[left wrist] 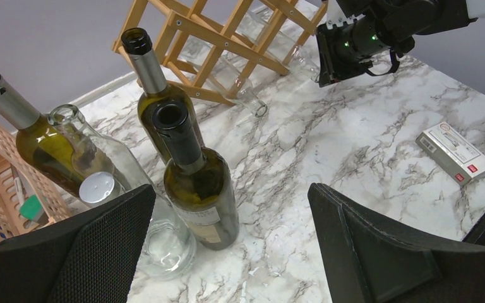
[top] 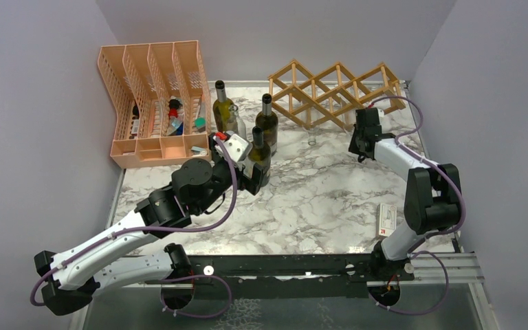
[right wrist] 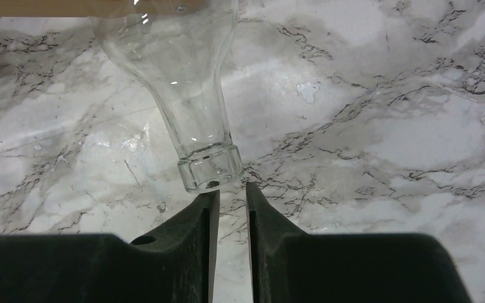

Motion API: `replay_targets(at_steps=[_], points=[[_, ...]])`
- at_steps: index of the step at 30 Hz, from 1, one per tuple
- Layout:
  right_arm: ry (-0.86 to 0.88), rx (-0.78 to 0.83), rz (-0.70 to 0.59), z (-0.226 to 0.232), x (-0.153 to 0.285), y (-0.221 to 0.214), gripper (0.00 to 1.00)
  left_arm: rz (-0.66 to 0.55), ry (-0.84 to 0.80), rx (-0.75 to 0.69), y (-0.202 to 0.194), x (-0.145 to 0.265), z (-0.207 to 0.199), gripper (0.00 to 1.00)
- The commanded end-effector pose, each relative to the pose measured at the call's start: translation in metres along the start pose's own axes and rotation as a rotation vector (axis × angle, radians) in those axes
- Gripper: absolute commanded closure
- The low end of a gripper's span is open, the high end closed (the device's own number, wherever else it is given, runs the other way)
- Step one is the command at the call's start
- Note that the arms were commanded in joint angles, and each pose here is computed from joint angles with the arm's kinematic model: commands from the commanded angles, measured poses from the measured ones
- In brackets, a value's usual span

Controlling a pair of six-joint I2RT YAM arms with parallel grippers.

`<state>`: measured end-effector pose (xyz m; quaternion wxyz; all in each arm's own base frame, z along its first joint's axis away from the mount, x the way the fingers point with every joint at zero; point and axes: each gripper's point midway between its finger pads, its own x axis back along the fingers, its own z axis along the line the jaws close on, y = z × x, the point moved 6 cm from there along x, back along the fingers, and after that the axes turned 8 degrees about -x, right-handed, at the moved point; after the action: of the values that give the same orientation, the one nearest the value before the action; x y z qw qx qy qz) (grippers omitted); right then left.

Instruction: Put the wine bottle on the wine rack

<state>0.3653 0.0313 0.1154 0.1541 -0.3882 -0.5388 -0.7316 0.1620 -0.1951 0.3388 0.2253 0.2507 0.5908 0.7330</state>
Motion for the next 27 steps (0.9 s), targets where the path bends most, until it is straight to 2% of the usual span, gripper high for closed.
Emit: replay_targets(at_steps=[1, 7, 12, 14, 17, 27], points=[[0.039, -0.033, -0.040, 0.007, 0.002, 0.012, 0.74, -0.032, 0.024, 0.022, 0.013, 0.001, 0.004, 0.01], [0.134, -0.009, 0.046, 0.009, 0.030, 0.000, 0.67, -0.027, 0.057, 0.019, 0.014, 0.000, 0.007, 0.01], [0.354, 0.033, 0.044, 0.020, 0.073, 0.000, 0.58, -0.028, 0.147, 0.036, 0.019, 0.000, 0.018, 0.01], [0.472, 0.063, 0.035, 0.030, 0.095, 0.002, 0.57, -0.035, 0.187, 0.054, 0.023, 0.000, 0.022, 0.01], [0.626, 0.130, 0.011, 0.050, 0.130, 0.005, 0.56, -0.041, 0.269, 0.089, 0.028, 0.000, 0.031, 0.01], [1.024, 0.427, -0.102, 0.147, 0.236, -0.015, 0.39, -0.073, 0.460, 0.155, 0.043, 0.011, 0.054, 0.01]])
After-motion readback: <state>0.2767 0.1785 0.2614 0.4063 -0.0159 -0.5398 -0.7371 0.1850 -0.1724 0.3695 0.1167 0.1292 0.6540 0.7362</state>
